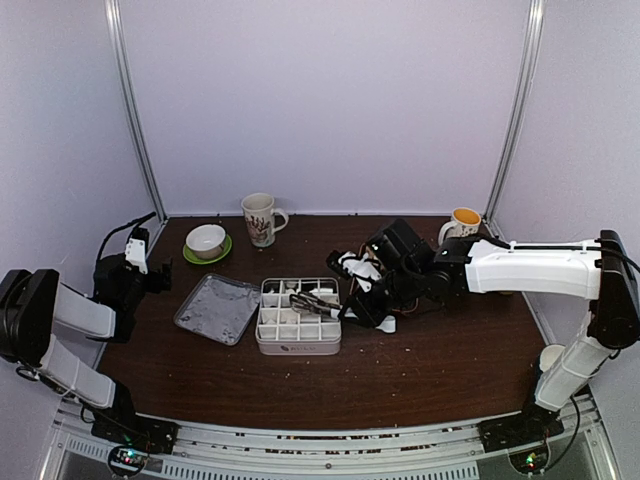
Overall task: Pack the chocolate
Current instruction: Place the fake chocolate in the empty pocket of the box, then pick up the fake chocolate from the plate.
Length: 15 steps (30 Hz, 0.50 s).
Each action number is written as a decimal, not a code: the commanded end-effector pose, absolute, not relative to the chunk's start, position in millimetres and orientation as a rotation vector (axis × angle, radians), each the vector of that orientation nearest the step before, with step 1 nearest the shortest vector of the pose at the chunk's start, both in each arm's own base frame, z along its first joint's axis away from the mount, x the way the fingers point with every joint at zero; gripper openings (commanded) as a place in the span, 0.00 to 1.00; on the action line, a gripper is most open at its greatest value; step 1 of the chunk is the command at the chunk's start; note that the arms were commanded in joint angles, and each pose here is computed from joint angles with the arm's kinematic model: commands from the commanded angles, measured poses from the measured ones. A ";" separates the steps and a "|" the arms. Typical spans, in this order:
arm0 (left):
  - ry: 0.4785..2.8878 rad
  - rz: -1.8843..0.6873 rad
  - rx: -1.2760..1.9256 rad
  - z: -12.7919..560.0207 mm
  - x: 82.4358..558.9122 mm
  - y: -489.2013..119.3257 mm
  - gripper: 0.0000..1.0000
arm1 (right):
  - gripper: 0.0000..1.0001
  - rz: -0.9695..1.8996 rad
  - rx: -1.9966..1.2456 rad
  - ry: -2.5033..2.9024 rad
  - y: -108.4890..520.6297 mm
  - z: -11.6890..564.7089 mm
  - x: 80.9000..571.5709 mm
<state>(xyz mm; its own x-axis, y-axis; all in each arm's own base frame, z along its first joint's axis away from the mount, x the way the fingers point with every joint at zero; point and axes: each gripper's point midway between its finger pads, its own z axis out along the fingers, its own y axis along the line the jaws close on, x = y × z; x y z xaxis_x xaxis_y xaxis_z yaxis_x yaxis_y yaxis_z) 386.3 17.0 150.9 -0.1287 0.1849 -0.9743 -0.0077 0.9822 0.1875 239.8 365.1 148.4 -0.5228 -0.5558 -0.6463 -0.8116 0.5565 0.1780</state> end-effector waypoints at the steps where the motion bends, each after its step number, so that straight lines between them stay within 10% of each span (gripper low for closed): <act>1: 1.651 0.172 0.115 164.3 391.3 20.8 0.98 | 0.33 0.658 -1.053 2.167 371.5 180.3 246.6; 15: 1.652 0.173 0.114 164.1 391.2 21.1 0.98 | 0.31 0.563 -0.924 2.099 343.3 200.0 253.8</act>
